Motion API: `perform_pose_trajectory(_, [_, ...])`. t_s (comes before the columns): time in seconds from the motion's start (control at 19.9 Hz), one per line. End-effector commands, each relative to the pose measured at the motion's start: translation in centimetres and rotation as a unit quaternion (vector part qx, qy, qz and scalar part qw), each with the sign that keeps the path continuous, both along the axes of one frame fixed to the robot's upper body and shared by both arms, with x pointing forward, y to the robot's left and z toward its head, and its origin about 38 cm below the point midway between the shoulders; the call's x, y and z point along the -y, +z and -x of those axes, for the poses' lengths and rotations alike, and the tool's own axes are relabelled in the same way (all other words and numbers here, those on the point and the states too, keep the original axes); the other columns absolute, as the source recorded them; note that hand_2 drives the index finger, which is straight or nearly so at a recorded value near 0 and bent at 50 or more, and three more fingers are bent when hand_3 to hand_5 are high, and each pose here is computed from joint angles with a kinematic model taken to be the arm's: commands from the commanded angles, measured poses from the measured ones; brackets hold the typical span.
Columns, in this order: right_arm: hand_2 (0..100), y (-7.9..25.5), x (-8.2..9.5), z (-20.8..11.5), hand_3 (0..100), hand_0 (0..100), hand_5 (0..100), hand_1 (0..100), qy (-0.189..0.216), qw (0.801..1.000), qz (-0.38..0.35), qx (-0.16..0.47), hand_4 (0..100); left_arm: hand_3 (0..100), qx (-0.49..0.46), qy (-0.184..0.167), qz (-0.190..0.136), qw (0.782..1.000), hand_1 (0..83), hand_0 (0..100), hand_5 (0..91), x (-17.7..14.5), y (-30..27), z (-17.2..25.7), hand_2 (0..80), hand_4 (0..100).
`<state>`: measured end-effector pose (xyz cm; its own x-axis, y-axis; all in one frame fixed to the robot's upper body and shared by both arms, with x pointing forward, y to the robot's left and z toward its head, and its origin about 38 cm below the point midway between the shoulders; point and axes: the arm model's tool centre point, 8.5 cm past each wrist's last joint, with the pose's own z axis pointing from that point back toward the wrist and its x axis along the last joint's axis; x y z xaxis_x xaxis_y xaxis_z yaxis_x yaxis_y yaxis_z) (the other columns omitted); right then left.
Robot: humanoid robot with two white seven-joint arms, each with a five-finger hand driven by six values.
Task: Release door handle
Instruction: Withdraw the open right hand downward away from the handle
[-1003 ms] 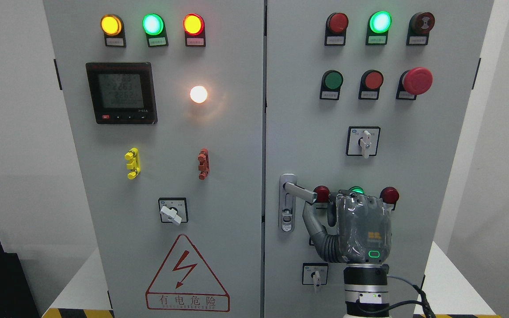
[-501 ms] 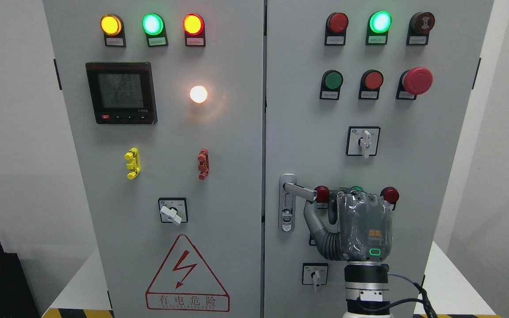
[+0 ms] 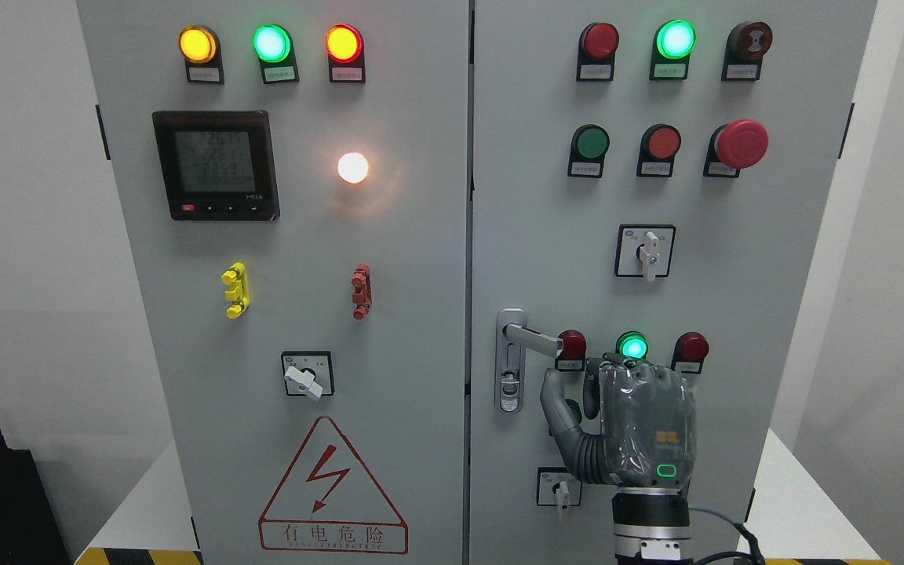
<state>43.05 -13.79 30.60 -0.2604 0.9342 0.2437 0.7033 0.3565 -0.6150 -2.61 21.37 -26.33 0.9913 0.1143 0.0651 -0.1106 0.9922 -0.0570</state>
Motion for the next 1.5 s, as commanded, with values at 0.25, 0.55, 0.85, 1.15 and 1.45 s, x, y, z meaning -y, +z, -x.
perform_pose_trajectory(0.25, [72, -2.0, 1.4, 4.9, 100, 57, 84, 35, 0.007, 0.999, -0.023, 0.024, 86, 0, 0.008, -0.006, 0.001, 1.000, 38.9, 12, 0.0, 0.0, 0.0, -0.5, 0.0, 0])
perform_pose_trajectory(0.55, [28, -3.3, 3.5, 6.2, 41, 61, 28, 25, 0.019, 0.999, -0.006, 0.028, 35, 0, 0.008, -0.006, 0.001, 1.000, 38.9, 12, 0.0, 0.0, 0.0, -0.5, 0.0, 0])
perform_pose_trajectory(0.85, [8, -2.8, 5.2, 6.3, 9, 58, 0, 8, 0.033, 0.998, -0.002, 0.044, 3, 0, 0.008, -0.006, 0.001, 1.000, 38.9, 12, 0.0, 0.0, 0.0, -0.5, 0.0, 0])
perform_pose_trajectory(1.15, [0, -2.7, 7.4, 6.1, 0, 51, 0, 0, 0.046, 0.998, 0.015, 0.031, 0, 0, 0.008, -0.006, 0.001, 1.000, 38.9, 12, 0.0, 0.0, 0.0, -0.5, 0.0, 0])
perform_pose_trajectory(1.45, [0, -2.5, 7.6, 6.0, 0, 45, 0, 0, 0.048, 0.998, 0.015, 0.034, 0, 0, 0.008, -0.006, 0.001, 1.000, 38.9, 12, 0.0, 0.0, 0.0, -0.5, 0.0, 0])
